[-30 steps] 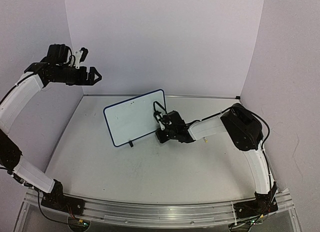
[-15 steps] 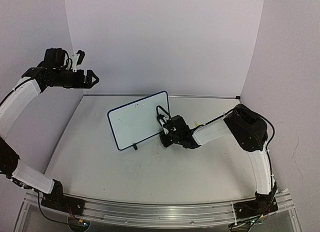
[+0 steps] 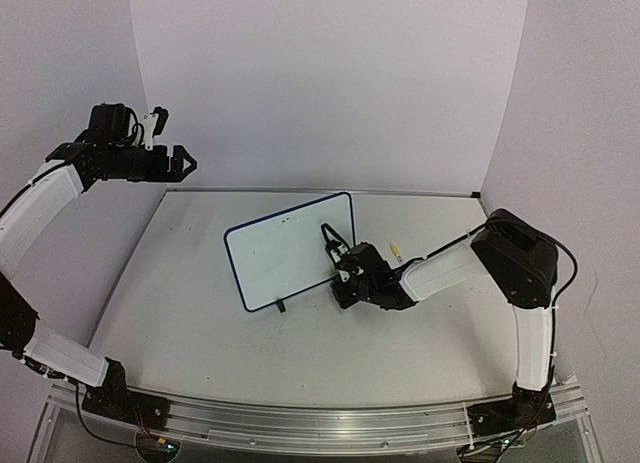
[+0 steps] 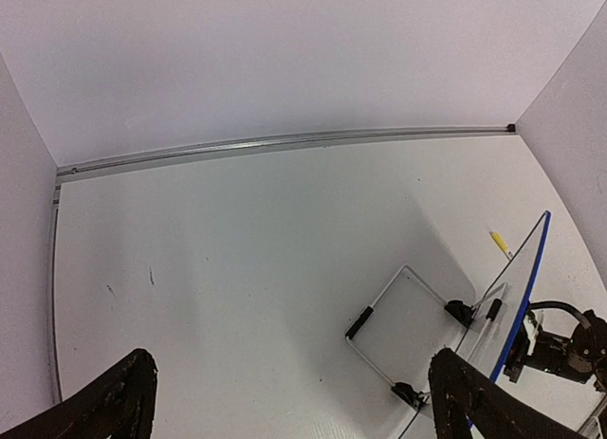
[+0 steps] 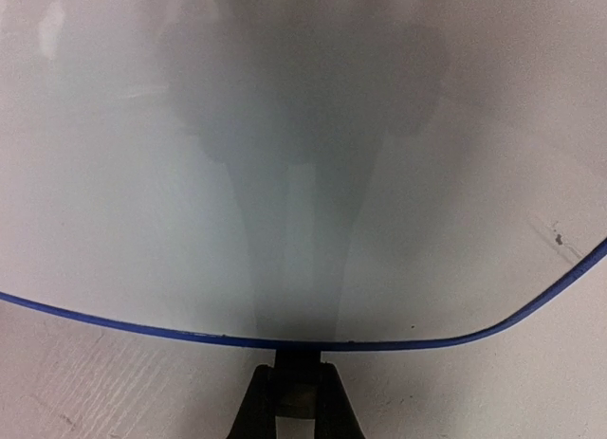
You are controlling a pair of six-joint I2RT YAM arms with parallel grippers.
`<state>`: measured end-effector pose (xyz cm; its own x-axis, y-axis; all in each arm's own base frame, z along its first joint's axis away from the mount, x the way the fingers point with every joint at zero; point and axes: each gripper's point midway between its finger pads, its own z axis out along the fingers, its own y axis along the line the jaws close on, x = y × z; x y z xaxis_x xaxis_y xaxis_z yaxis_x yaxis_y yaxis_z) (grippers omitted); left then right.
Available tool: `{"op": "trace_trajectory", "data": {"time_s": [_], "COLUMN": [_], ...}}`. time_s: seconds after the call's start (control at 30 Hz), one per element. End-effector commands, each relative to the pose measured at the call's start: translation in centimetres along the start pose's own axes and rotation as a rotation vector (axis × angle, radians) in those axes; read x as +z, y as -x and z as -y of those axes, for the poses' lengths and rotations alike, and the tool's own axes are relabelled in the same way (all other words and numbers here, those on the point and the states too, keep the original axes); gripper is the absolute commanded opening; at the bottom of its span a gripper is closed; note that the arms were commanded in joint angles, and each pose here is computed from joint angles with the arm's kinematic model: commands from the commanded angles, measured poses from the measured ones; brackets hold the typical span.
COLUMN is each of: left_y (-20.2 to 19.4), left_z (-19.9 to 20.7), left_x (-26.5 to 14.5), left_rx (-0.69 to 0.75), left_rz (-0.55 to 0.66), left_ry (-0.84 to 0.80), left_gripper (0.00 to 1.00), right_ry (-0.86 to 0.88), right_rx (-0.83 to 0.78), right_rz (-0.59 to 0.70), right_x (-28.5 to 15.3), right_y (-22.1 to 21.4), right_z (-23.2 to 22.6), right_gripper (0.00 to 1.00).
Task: Write a sentence on the whiteboard
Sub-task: Move the whiteboard stand to the center of the board, then pick up the whiteboard marker from the center of the board.
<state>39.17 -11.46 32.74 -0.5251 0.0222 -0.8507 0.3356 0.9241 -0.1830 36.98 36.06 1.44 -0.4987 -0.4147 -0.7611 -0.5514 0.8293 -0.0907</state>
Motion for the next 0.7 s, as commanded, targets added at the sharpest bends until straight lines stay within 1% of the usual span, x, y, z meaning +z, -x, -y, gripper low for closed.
{"op": "trace_trajectory", "data": {"time_s": [0.0,0.07,0.13,0.2,0.3,0.43,0.57,0.67], "left_y": [1.1,0.6,0.2,-0.4,-1.9,-3.7,-4.7,-4.9], "left_z": [-0.5,-0.9,-1.3,-1.7,-2.2,-3.0,-2.7,-2.5], "left_x": [-1.0,-1.0,-1.1,-1.2,-0.8,-0.1,0.6,0.7], "left_rx": [0.001,-0.004,-0.005,-0.005,0.001,0.007,0.008,0.009], "left_rz": [0.081,0.091,0.105,0.11,0.094,0.076,0.057,0.053], "left_ry": [0.027,0.044,0.07,0.087,0.105,0.132,0.109,0.092], "left_gripper": [0.99,0.99,0.99,0.99,0.99,0.99,0.99,0.99], "right_ry": [0.012,0.024,0.021,0.009,-0.028,-0.11,-0.124,-0.129], "right_rx": [0.045,0.058,0.071,0.081,0.095,0.121,0.214,0.254], "right_rz": [0.017,0.018,0.013,0.004,-0.037,-0.116,-0.221,-0.316], "right_x": [-2.8,-4.0,-5.7,-8.0,-11.8,-15.6,-16.8,-15.9], "right_y": [1.6,2.0,2.6,3.0,2.9,2.2,1.4,0.9], "right_z": [0.1,0.2,0.7,1.5,3.1,6.6,10.6,12.5], "right_gripper": [0.31,0.53,0.62,0.67,0.71,0.72,0.7,0.67]}}
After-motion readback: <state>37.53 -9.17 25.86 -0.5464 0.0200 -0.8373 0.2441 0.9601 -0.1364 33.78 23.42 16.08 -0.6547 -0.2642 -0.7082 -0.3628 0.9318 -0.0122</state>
